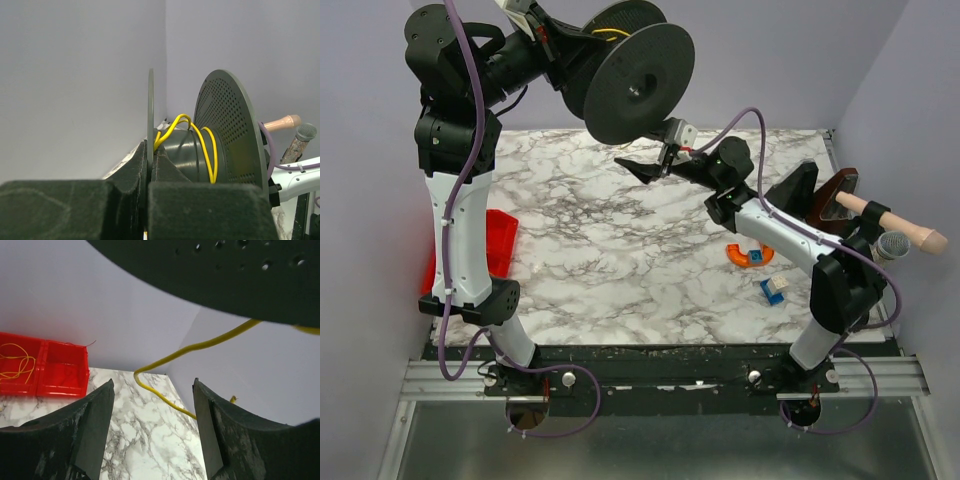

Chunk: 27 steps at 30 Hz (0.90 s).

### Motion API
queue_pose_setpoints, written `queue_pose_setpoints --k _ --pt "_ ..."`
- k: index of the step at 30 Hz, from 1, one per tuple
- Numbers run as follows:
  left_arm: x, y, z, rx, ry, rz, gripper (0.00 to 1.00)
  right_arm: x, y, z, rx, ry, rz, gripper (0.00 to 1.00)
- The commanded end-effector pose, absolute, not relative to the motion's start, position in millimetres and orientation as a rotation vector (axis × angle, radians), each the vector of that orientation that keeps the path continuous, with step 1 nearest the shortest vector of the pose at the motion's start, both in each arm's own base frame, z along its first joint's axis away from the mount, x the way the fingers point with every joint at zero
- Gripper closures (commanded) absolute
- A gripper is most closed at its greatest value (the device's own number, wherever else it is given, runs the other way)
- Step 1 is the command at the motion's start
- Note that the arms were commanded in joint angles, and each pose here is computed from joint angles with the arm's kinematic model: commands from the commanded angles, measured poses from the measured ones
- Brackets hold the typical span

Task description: Wrap the cables

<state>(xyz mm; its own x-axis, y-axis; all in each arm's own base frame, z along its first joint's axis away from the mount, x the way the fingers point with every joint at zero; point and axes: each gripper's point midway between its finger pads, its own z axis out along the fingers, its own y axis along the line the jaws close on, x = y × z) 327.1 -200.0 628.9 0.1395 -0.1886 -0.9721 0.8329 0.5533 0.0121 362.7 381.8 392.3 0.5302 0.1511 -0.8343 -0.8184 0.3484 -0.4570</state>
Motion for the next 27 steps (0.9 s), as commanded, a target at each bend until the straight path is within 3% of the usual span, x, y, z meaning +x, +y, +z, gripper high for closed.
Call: queue_pose_setpoints --k 1,5,9,14,22,27 --pt "303 -194 659 0.677 1.100 -0.793 1.00 366 393 391 -1.065 0.758 0.685 0.28" --pt "303 -193 661 0.674 1.092 -0.795 1.00 367 402 383 -1.100 0.767 0.675 0.35" --pt "304 -193 662 0.661 1.096 -0.803 1.00 370 409 378 -1.092 0.785 0.691 0.67" --pt "320 -187 654 0.594 1.148 -0.774 1.00 368 417 374 -1.083 0.804 0.718 0.98" --pt "362 -166 633 0.317 1.299 -0.746 1.00 356 461 363 -0.982 0.959 0.867 0.99" --pt "395 -138 609 0.156 1.384 -0.581 1.00 312 502 355 -1.058 0.956 0.884 0.99"
